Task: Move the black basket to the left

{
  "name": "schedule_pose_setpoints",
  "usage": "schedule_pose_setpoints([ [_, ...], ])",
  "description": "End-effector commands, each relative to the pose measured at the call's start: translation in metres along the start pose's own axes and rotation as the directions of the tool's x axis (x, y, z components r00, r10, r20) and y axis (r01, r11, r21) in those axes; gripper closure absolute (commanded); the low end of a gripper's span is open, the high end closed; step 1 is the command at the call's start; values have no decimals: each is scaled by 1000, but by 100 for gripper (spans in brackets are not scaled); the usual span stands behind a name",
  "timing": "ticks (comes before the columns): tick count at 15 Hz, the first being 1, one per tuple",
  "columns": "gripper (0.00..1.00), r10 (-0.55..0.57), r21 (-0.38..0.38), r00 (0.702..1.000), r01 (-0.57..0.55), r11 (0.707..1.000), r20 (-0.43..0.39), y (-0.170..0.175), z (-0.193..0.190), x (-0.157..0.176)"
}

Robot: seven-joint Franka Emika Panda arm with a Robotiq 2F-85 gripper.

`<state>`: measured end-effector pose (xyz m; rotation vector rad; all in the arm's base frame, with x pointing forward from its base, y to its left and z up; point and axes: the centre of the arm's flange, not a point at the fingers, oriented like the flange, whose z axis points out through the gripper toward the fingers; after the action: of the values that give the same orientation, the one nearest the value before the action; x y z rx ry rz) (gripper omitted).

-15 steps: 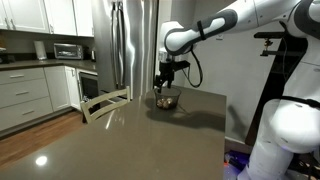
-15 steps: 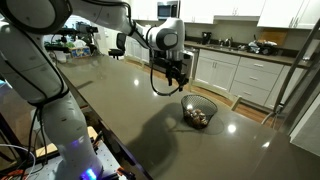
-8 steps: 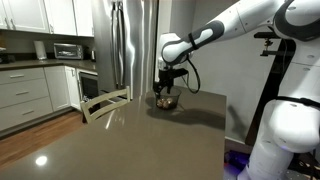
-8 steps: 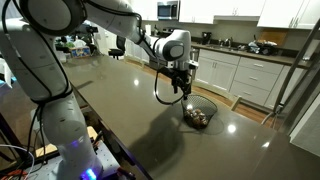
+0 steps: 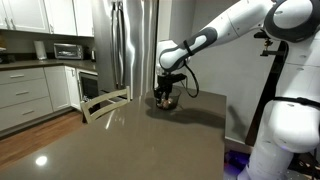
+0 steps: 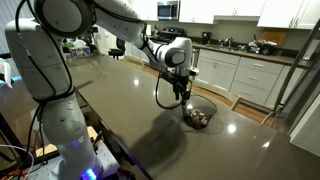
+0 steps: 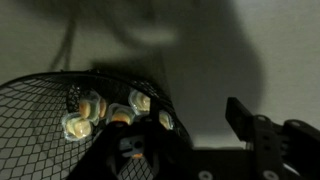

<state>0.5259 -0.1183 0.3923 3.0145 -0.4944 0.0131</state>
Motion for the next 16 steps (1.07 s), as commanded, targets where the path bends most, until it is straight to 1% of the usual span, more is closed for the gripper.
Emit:
schedule_pose_setpoints([
  [1,61,31,20,999,-31,999,-19,-3,-5,0],
  [5,87,39,17,999,-38,999,-31,-5,-15,-1],
  [6,92,40,16,999,-39,999,-32,-6,-17,-2],
  [10,98,19,11,999,-18,1000,-50,-18,-30,-6],
  [12,95,5,15,998,-4,1000,-55,-23,-37,-9],
  [16,95,-49,16,997,51,999,-63,-46,-47,-17],
])
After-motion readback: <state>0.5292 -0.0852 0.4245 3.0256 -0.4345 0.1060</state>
